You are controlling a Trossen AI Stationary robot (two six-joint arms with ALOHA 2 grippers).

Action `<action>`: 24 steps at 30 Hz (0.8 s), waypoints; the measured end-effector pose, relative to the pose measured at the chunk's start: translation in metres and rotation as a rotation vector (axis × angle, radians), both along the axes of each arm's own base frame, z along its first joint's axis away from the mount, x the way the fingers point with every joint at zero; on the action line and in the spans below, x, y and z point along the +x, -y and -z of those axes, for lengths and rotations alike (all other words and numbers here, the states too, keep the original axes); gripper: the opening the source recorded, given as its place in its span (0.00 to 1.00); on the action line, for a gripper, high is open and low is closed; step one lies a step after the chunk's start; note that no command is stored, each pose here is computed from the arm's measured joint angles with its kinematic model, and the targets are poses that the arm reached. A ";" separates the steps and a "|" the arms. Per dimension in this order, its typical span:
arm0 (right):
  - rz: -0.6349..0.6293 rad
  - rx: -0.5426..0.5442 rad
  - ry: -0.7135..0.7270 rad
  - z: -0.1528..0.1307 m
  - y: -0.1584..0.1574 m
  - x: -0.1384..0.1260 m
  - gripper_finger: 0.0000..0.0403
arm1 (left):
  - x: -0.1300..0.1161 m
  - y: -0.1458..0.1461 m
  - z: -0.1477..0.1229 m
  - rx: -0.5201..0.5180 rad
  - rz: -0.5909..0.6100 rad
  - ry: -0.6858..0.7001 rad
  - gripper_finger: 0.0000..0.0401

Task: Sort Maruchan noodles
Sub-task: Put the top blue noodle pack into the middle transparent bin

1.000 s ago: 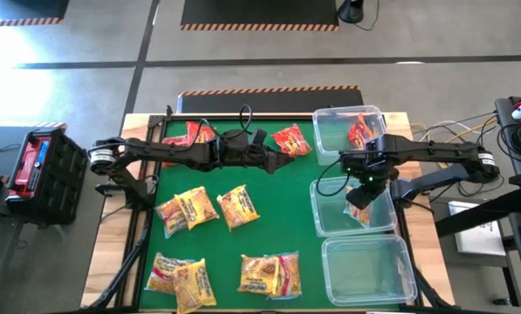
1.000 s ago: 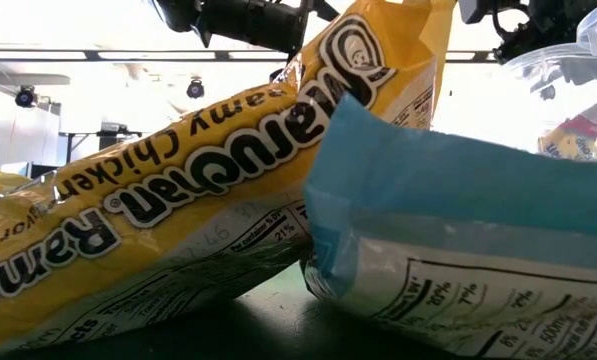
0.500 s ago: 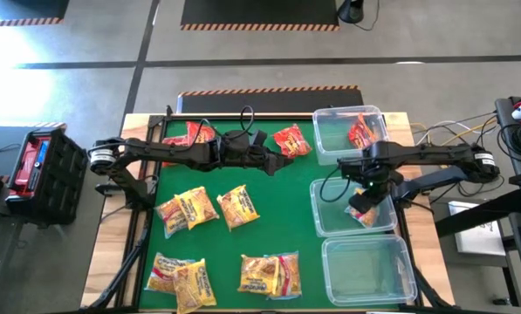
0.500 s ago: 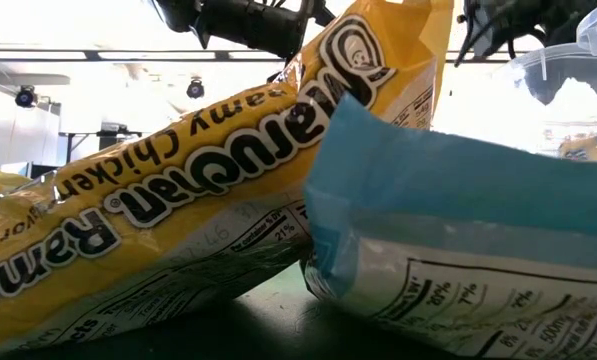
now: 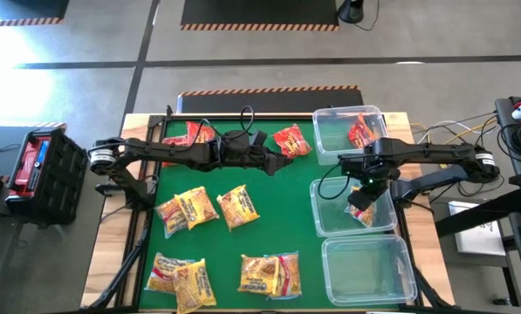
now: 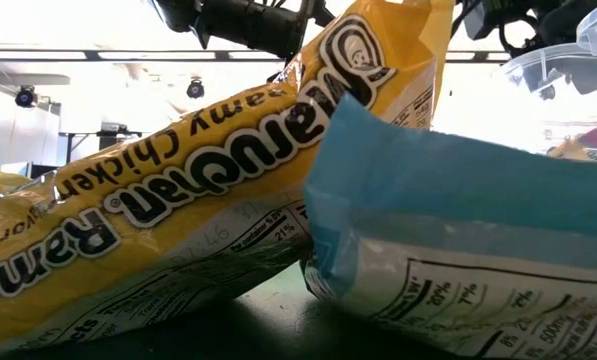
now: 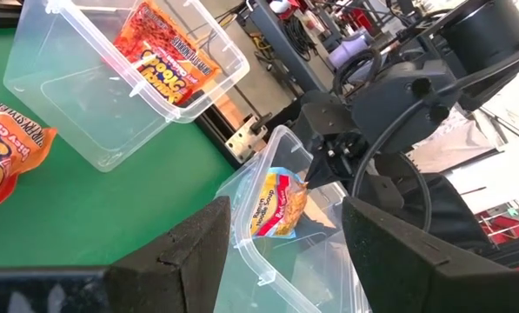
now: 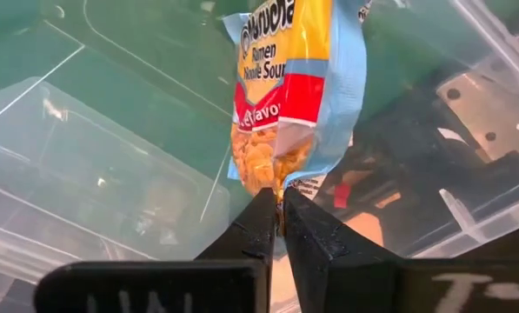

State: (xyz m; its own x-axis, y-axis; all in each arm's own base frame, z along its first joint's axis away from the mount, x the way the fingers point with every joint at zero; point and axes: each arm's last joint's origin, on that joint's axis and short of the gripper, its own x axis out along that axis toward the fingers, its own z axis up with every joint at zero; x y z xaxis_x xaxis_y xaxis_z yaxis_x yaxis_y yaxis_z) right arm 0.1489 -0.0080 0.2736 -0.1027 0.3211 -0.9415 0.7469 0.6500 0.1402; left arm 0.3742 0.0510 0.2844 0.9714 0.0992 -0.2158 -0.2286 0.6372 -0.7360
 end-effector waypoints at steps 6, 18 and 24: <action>-0.001 -0.003 0.004 -0.001 0.000 0.000 0.17 | 0.000 0.000 0.000 0.000 0.000 -0.001 0.51; 0.000 -0.001 0.017 -0.005 0.000 0.001 0.26 | -0.001 0.000 0.002 -0.006 -0.001 -0.023 0.51; -0.015 -0.036 0.186 -0.042 0.002 0.010 0.27 | -0.002 0.000 0.008 -0.031 -0.005 -0.084 0.51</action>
State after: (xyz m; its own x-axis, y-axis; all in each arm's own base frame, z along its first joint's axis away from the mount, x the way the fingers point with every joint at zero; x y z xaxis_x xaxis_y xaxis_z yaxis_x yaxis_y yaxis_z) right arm 0.1585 -0.0095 0.3151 0.0695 0.2864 -0.9556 0.7008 0.6677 0.2511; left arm 0.3721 0.0507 0.2763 0.9493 0.0961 -0.2993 -0.2934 0.6131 -0.7335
